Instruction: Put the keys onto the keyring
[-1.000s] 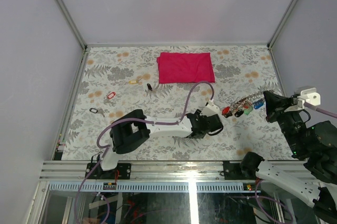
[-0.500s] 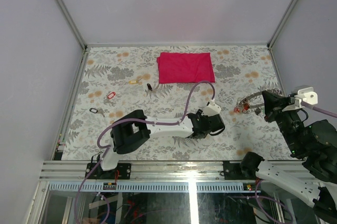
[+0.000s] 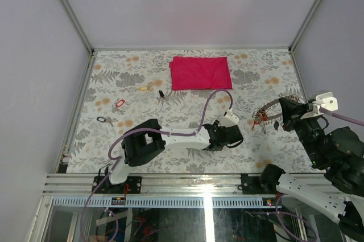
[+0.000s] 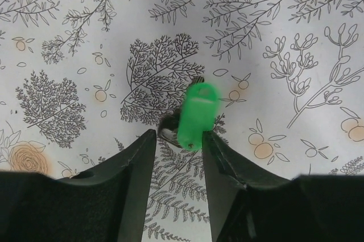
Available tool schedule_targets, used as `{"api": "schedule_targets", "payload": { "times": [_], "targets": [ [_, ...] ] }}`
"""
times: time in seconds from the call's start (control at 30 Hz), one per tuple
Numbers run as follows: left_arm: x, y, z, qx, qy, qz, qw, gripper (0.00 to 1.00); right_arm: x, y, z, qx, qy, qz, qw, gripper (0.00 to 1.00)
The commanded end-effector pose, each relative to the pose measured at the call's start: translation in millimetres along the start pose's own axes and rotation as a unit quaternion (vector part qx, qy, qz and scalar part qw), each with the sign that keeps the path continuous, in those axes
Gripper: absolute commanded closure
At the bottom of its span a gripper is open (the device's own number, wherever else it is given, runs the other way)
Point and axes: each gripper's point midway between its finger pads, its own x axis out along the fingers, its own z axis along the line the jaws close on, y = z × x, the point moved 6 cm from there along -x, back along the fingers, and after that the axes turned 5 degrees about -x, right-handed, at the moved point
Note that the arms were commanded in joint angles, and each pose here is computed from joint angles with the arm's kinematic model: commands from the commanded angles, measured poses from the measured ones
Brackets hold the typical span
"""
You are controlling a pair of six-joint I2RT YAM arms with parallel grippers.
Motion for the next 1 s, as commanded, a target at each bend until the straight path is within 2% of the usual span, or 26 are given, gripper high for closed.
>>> {"api": "schedule_targets", "payload": {
  "times": [0.0,0.4,0.53,0.8,0.97],
  "targets": [
    [6,1,-7,-0.011,0.003,-0.008,1.000,0.61,4,-15,1,0.020,0.002,-0.027,0.999,1.00],
    [10,11,-3,-0.011,0.000,0.000,1.000,0.73,6,-15,3,0.022,-0.001,-0.026,0.999,1.00],
    [5,10,1,-0.015,-0.006,-0.006,1.000,0.72,7,-15,5,0.021,-0.004,-0.024,0.999,1.00],
    [-24,-18,10,-0.039,-0.005,-0.062,0.997,0.65,8,-14,6,0.020,-0.006,-0.023,1.000,1.00],
    [-23,-16,8,-0.042,0.002,-0.055,0.998,0.65,8,-13,6,0.019,-0.006,-0.023,1.000,1.00]
  ]
}}
